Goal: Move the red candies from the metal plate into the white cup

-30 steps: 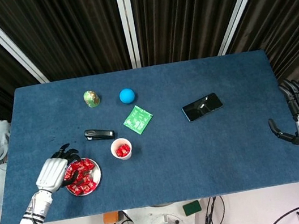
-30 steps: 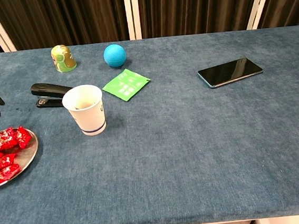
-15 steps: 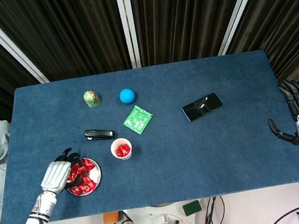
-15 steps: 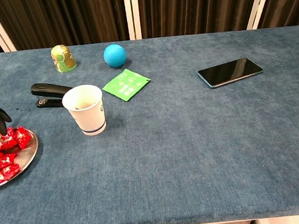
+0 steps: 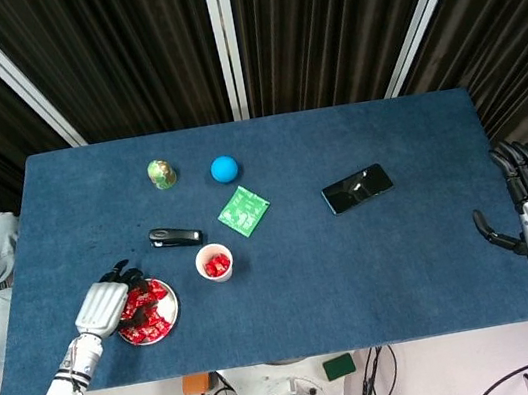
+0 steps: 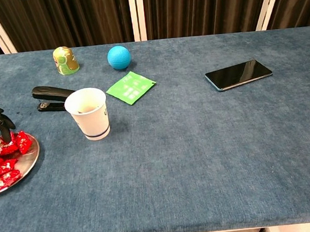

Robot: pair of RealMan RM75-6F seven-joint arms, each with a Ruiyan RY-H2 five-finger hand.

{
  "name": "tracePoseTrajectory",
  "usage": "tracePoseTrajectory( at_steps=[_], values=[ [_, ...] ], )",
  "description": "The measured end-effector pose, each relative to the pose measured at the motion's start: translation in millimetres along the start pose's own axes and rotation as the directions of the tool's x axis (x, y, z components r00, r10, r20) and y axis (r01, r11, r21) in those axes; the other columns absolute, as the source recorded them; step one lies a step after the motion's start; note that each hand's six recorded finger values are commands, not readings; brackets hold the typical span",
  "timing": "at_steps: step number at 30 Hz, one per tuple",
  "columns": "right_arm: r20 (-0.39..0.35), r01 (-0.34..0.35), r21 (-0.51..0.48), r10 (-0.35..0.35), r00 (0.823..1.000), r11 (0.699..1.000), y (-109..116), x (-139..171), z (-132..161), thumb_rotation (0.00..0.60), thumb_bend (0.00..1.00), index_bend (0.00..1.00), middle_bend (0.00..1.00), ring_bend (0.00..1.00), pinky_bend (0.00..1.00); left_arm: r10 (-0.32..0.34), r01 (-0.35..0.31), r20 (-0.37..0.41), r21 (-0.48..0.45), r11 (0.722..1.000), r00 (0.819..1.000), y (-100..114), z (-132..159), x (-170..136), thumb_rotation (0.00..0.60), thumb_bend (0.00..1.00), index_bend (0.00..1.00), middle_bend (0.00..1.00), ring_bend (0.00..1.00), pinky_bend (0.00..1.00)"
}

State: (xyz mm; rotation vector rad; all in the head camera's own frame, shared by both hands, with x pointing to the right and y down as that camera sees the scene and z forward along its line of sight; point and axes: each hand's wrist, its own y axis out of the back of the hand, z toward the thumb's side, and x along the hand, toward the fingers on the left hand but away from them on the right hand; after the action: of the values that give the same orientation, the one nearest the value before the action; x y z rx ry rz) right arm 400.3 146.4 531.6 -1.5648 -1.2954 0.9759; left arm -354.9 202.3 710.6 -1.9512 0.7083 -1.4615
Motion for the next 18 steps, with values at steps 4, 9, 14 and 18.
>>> tracePoseTrajectory(
  at_steps=[4,9,14,18],
  values=[
    [0.000,-0.001,0.000,0.001,1.000,1.000,-0.9,-0.3,-0.2,0.600,0.37,0.00,0.00,0.00,0.00,-0.012,0.012,0.000,0.012,1.000,1.000,-0.9,0.3,1.0,0.600,0.33,0.43,0.23,0.07,0.25],
    [0.001,0.000,-0.001,0.000,1.000,1.000,-0.8,-0.3,-0.6,0.600,0.37,0.00,0.00,0.00,0.00,-0.028,0.028,0.002,0.030,0.999,1.000,-1.3,1.3,2.2,0.600,0.33,0.43,0.23,0.07,0.25],
    [0.003,0.000,-0.001,0.000,1.000,1.000,-0.5,-0.1,-1.5,0.600,0.37,0.00,0.00,0.00,0.00,-0.046,0.045,0.001,0.051,0.998,0.999,-2.8,2.7,2.7,0.600,0.33,0.43,0.22,0.07,0.25],
    [0.003,-0.001,-0.001,0.001,1.000,1.000,-0.9,0.3,-2.1,0.600,0.37,0.00,0.00,0.00,0.00,-0.063,0.063,0.002,0.059,0.996,0.998,-4.7,3.8,2.0,0.600,0.33,0.46,0.22,0.07,0.25]
  ],
)
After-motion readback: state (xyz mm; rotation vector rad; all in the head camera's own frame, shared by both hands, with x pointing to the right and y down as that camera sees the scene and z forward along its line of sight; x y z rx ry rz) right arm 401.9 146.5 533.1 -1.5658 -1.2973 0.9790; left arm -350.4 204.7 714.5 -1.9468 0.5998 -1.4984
